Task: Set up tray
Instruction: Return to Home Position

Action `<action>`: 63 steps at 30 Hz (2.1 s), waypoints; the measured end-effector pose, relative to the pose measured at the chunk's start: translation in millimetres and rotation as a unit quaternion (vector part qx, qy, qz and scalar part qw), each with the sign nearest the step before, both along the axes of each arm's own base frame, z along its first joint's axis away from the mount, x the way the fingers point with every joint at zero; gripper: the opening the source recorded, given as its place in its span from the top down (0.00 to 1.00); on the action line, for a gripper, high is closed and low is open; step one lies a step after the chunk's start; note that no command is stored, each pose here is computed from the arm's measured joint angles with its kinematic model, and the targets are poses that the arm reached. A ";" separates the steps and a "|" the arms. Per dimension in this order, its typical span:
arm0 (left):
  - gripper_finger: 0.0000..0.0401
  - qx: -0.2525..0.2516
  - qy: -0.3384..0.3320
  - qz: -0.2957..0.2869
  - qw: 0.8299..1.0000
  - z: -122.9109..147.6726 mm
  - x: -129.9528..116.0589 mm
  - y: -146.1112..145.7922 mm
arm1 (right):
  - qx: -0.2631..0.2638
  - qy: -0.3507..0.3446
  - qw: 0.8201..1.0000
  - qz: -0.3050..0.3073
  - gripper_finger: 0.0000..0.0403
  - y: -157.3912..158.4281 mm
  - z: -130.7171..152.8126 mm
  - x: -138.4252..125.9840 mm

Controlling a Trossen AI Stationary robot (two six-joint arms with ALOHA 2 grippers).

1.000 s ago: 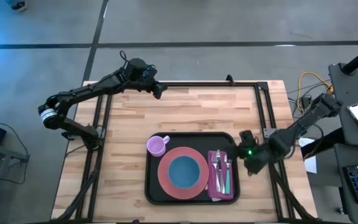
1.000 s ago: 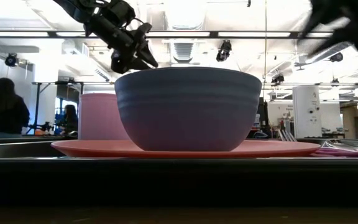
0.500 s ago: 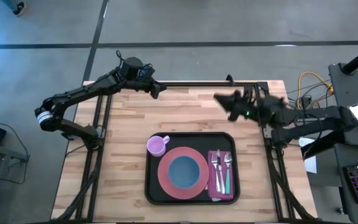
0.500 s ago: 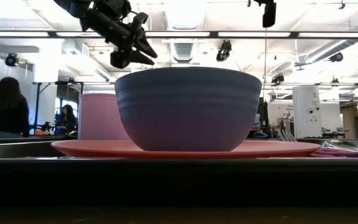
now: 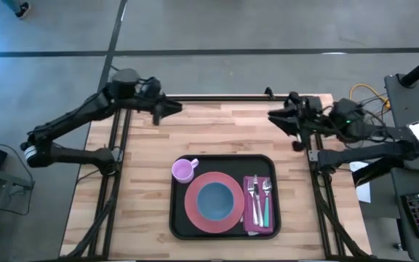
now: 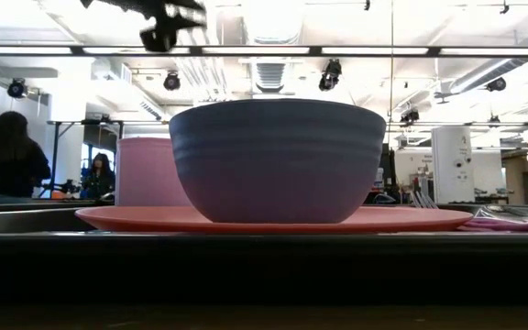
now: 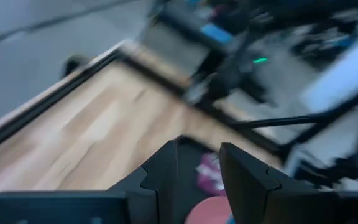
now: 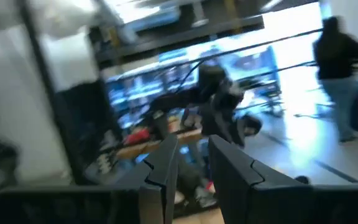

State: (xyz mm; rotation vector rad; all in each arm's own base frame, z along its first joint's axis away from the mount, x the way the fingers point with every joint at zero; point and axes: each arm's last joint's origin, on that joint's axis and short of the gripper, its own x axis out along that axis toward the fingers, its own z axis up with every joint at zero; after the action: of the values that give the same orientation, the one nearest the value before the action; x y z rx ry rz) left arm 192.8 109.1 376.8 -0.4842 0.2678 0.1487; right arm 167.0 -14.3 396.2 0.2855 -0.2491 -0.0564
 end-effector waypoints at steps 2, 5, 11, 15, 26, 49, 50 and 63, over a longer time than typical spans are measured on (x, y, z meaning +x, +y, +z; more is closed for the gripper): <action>0.75 0.021 -0.043 -0.030 0.998 9.3 -9.2 -11.1 | -0.019 0.013 0.999 0.025 0.81 2.7 4.7 -12.0; 0.75 0.049 -0.099 -0.046 0.993 11.4 -23.0 -25.2 | -0.014 0.054 0.998 0.021 0.82 4.5 -0.8 -36.9; 0.75 0.061 -0.209 -0.055 0.975 -27.7 -45.3 -43.6 | -0.016 0.024 1.000 0.012 0.83 8.1 -28.8 -86.0; 0.75 0.076 -0.292 -0.062 0.952 -60.3 -57.8 -51.2 | -0.032 0.007 0.999 0.008 0.81 10.4 -51.7 -113.1; 0.75 -0.014 -0.306 -0.036 0.951 -143.5 -78.8 -61.1 | 0.008 0.105 0.994 -0.020 0.81 10.3 -106.7 -136.0; 0.75 -0.008 -0.331 -0.045 0.943 -168.8 -90.7 -68.8 | -0.073 0.033 0.990 0.115 0.79 14.9 -166.7 -89.2; 0.75 -0.026 -0.329 -0.045 0.943 -169.3 -90.3 -68.6 | -0.066 0.034 0.990 0.118 0.79 14.7 -173.8 -85.7; 0.75 -0.080 -0.306 -0.087 0.945 -174.2 -83.9 -81.6 | 0.003 0.067 0.992 0.104 0.83 11.8 -220.1 -69.9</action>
State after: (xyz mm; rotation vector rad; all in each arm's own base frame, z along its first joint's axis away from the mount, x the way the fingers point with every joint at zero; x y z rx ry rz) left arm 108.8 27.4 202.7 -0.6408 -0.2901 -0.1993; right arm 97.1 -2.5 176.0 0.3101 -0.0846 0.1291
